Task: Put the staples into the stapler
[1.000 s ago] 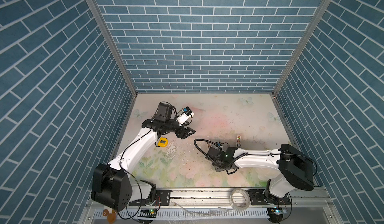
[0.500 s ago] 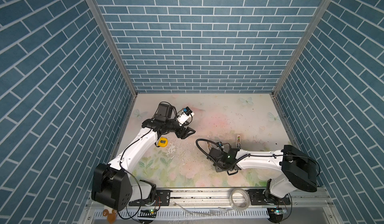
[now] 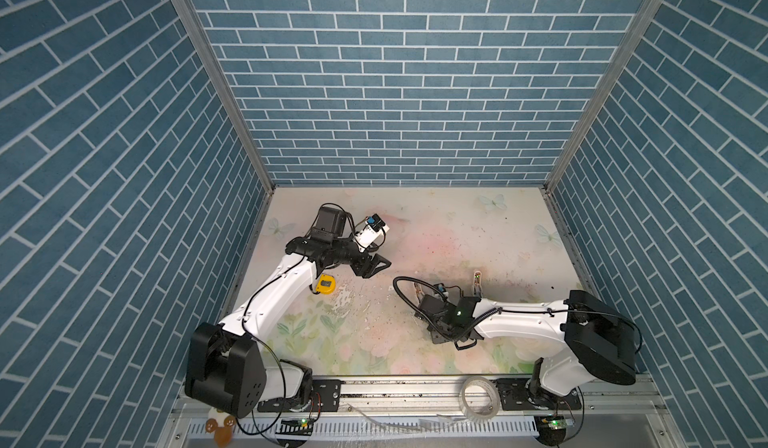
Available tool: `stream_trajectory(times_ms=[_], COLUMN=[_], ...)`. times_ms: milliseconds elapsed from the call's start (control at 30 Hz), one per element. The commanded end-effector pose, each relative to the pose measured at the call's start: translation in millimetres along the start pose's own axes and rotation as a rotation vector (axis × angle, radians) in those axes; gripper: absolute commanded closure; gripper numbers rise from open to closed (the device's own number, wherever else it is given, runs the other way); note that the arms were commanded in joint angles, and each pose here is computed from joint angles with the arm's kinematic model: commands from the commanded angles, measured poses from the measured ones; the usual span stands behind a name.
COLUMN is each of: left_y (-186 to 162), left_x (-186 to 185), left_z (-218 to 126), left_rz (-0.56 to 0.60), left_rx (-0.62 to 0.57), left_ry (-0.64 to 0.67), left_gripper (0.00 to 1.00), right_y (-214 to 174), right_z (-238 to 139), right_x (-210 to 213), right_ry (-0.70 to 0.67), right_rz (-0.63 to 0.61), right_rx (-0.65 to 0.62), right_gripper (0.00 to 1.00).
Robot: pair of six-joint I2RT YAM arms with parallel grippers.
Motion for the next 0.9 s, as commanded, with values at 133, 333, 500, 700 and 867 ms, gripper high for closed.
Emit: stream_trajectory(times_ms=[133, 333, 500, 700, 867], left_y=[4, 7, 9, 9, 10], left_x=[3, 5, 7, 7, 8], left_z=[-2, -11, -20, -23, -24], left_rz=[0.024, 0.036, 0.037, 0.026, 0.012], left_rx=[0.012, 0.027, 0.035, 0.041, 0.041], left_ry=[0.011, 0.018, 0.042, 0.058, 0.063], left_gripper=[0.28, 0.28, 0.28, 0.28, 0.28], right_y=[-10, -10, -10, -6, 0], right_z=[9, 9, 10, 4, -5], right_x=[-10, -15, -15, -15, -14], right_ry=[0.010, 0.039, 0.056, 0.068, 0.090], right_rz=[0.001, 0.011, 0.004, -0.008, -0.014], right_rx=[0.052, 0.043, 0.039, 0.001, -0.058], right_gripper=[0.75, 0.79, 0.83, 0.85, 0.87])
Point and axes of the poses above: each gripper's point midway between its finger pads, its own z axis out along the fingers, its own x axis along the line the jaws close on, y = z × x, the point moved 9 cm from there along -z, back along the fingers, and after that the axes turned 3 degrees about -z, right-handed, at the moved point
